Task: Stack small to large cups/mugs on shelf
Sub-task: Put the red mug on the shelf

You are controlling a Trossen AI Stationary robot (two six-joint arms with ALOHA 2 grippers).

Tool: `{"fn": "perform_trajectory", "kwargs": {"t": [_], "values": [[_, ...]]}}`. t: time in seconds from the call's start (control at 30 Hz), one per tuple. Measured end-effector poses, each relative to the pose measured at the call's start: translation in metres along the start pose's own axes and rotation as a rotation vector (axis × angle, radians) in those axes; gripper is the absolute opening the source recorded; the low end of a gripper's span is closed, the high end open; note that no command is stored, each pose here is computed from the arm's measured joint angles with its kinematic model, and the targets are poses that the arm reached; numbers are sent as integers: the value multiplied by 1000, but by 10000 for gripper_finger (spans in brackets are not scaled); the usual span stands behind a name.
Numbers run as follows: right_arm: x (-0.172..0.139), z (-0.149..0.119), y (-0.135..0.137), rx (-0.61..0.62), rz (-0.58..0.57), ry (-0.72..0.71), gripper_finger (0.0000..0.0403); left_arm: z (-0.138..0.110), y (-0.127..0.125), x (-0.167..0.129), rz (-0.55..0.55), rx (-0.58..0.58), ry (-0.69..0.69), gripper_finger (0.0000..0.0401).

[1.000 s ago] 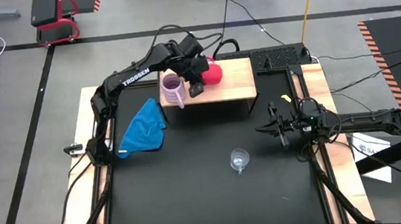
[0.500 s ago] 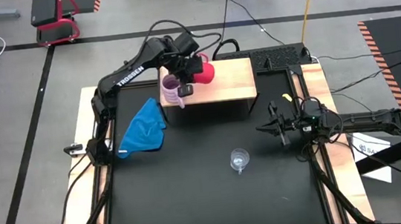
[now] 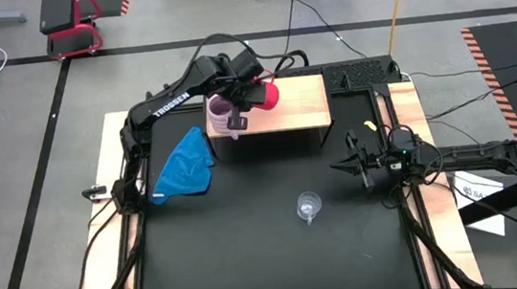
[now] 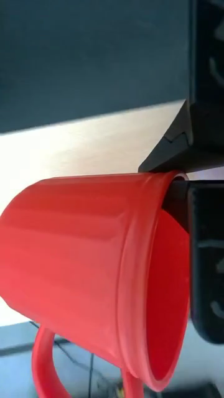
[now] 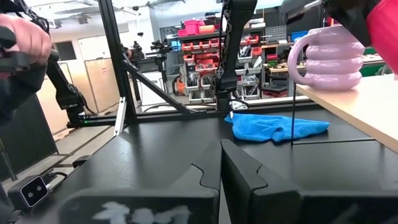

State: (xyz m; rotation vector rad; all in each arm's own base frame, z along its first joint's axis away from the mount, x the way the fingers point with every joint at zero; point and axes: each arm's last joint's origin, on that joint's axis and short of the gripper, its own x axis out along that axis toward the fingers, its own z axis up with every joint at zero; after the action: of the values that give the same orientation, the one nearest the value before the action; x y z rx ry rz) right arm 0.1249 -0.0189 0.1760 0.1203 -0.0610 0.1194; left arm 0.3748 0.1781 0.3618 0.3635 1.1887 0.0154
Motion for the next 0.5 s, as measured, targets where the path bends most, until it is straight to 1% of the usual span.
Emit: {"fn": "perform_trajectory", "kwargs": {"t": [0.13, 0.43, 0.5], "values": [[0, 0, 0, -6, 0, 1, 0, 1, -3, 0, 75, 92, 72, 6], [0, -1, 0, -15, -1, 9, 0, 14, -17, -1, 103, 337, 94, 6], [0, -1, 0, -19, -1, 8, 0, 17, -18, -1, 114, 371, 81, 6]]}}
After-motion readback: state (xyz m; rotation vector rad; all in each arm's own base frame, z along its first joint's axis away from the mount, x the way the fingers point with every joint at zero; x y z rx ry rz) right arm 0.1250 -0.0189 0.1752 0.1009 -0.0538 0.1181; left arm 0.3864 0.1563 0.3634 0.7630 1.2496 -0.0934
